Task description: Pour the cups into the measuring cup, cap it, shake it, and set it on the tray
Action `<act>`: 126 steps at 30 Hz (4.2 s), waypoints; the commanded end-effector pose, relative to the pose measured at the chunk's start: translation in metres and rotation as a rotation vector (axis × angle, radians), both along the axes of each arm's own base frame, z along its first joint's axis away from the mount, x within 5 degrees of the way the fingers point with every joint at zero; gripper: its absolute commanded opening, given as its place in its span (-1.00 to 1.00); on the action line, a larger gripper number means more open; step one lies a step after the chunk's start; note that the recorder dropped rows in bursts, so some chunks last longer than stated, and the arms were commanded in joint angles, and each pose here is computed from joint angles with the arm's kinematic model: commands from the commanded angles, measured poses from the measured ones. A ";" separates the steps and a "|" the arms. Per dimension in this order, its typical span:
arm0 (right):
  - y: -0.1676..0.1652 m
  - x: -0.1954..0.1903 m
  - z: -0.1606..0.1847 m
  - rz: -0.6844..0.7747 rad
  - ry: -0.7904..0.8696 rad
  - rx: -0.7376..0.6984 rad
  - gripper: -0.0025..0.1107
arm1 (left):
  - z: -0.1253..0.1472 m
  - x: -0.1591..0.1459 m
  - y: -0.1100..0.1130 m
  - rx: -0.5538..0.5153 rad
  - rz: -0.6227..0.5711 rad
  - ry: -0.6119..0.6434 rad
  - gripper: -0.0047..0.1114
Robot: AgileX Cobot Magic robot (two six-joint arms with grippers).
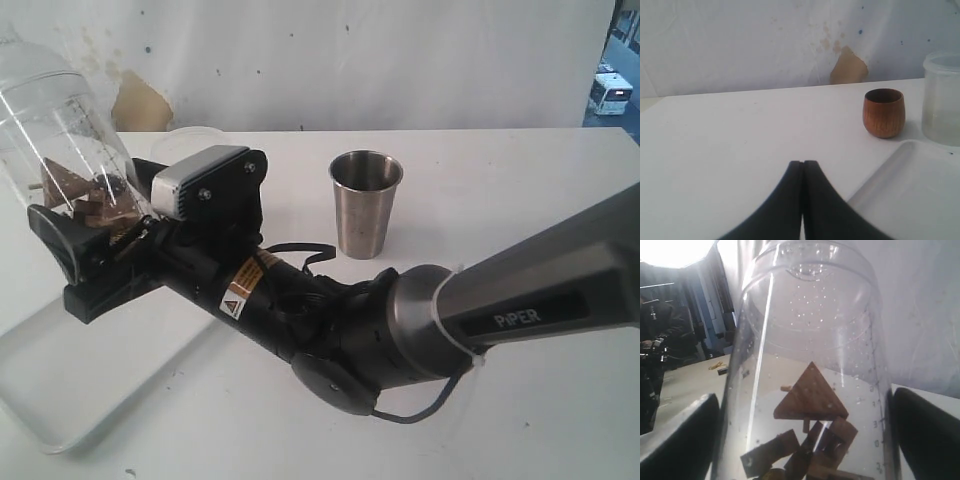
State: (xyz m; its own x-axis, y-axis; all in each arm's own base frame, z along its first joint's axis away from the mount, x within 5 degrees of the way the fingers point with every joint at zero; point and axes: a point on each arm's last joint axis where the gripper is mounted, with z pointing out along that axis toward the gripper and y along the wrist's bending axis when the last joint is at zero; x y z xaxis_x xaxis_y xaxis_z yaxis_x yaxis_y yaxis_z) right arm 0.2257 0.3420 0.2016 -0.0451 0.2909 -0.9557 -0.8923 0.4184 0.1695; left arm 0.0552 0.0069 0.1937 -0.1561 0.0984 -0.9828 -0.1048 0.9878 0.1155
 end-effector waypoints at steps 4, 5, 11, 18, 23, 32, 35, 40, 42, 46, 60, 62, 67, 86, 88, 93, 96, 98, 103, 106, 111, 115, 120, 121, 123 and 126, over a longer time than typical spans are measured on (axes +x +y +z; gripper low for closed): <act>-0.002 -0.003 0.012 0.004 -0.102 0.033 -0.96 | -0.001 0.000 0.000 0.005 -0.006 -0.006 -0.92; -0.002 -0.003 0.012 0.004 -0.102 0.033 -0.96 | -0.001 0.000 0.000 0.005 -0.006 -0.006 -0.92; -0.002 -0.003 0.012 0.004 -0.102 0.033 -0.96 | -0.001 0.000 0.000 0.005 -0.006 -0.006 -0.92; -0.002 -0.003 0.012 0.002 -0.108 0.030 -0.96 | -0.001 0.000 0.000 0.005 -0.006 -0.006 -0.92; -0.002 -0.003 0.012 -0.001 -0.117 0.025 -0.96 | 0.004 0.001 -0.001 -0.087 -0.005 -0.069 -0.92; -0.002 -0.004 0.012 0.013 -0.128 0.019 -0.96 | 0.039 -0.004 0.004 -0.666 -0.008 -0.530 -0.92; -0.001 -0.005 0.012 0.025 -0.139 0.012 -0.96 | 0.038 0.004 0.004 -0.787 -0.016 -0.500 -0.92; 0.000 -0.005 0.010 0.028 -0.138 -0.010 -0.96 | 0.048 0.027 -0.016 -0.757 -0.243 -0.364 -0.92; 0.000 -0.005 0.010 0.024 -0.153 -0.017 -0.96 | 0.061 0.045 -0.018 -0.716 -0.250 -0.280 -0.92; 0.000 -0.005 0.009 0.020 -0.149 -0.019 -0.96 | 0.082 0.091 -0.011 -0.690 -0.184 -0.165 -0.92; 0.003 0.000 0.000 0.006 -0.088 -0.142 -0.96 | 0.090 0.173 -0.033 -0.848 -0.552 -0.087 -0.92; 0.006 0.002 0.000 0.002 -0.077 -0.172 -0.96 | 0.095 0.171 -0.039 -0.843 -0.636 -0.062 -0.92; 0.007 0.008 -0.001 -0.034 -0.028 -0.205 -0.96 | 0.092 0.175 -0.036 -0.806 -0.569 -0.007 -0.92; 0.045 0.048 -0.054 -0.082 -0.068 -0.417 -0.96 | 0.064 0.184 -0.023 -0.518 -0.400 0.111 -0.92; 0.045 0.052 -0.051 -0.083 -0.089 -0.402 -0.96 | 0.048 0.194 -0.020 -0.529 -0.376 0.152 -0.92; 0.052 0.063 -0.066 -0.084 -0.069 -0.390 -0.96 | 0.032 0.207 -0.027 -0.542 -0.478 0.143 -0.92; 0.057 0.068 -0.079 -0.085 -0.061 -0.401 -0.96 | 0.028 0.209 -0.026 -0.524 -0.467 0.157 -0.92; 0.058 0.070 -0.083 -0.083 -0.032 -0.419 -0.96 | 0.022 0.211 -0.023 -0.529 -0.436 0.179 -0.92; 0.059 0.071 -0.086 -0.082 0.014 -0.449 -0.96 | 0.010 0.216 -0.022 -0.508 -0.425 0.209 -0.92; 0.059 0.071 -0.086 -0.082 0.019 -0.446 -0.96 | 0.006 0.218 -0.021 -0.505 -0.410 0.214 -0.92; 0.059 0.071 -0.085 -0.082 0.019 -0.440 -0.75 | 0.001 0.220 -0.020 -0.503 -0.396 0.221 -0.92; 0.059 0.071 -0.088 -0.083 0.037 -0.471 -0.25 | 0.001 0.220 -0.019 -0.506 -0.393 0.219 -0.92; 0.058 0.071 -0.089 -0.083 0.075 -0.501 0.25 | 0.001 0.221 -0.019 -0.511 -0.387 0.216 -0.92; 0.057 0.071 -0.089 -0.084 0.080 -0.510 0.30 | 0.001 0.221 -0.019 -0.511 -0.387 0.216 -0.92; 0.057 0.070 -0.088 -0.083 0.091 -0.531 0.34 | 0.001 0.221 -0.019 -0.513 -0.386 0.215 -0.92; 0.057 0.070 -0.085 -0.084 0.095 -0.541 0.34 | 0.001 0.221 -0.019 -0.513 -0.386 0.215 -0.92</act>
State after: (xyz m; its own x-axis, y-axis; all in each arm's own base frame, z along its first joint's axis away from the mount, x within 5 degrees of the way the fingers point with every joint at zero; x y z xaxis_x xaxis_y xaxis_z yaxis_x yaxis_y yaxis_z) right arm 0.2958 0.3994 0.1122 -0.1275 -0.2189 -0.9674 -0.8436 0.5369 -0.0103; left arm 0.2759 -0.0115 0.1965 -0.3974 -0.2835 -0.8728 0.2417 0.8852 -0.3976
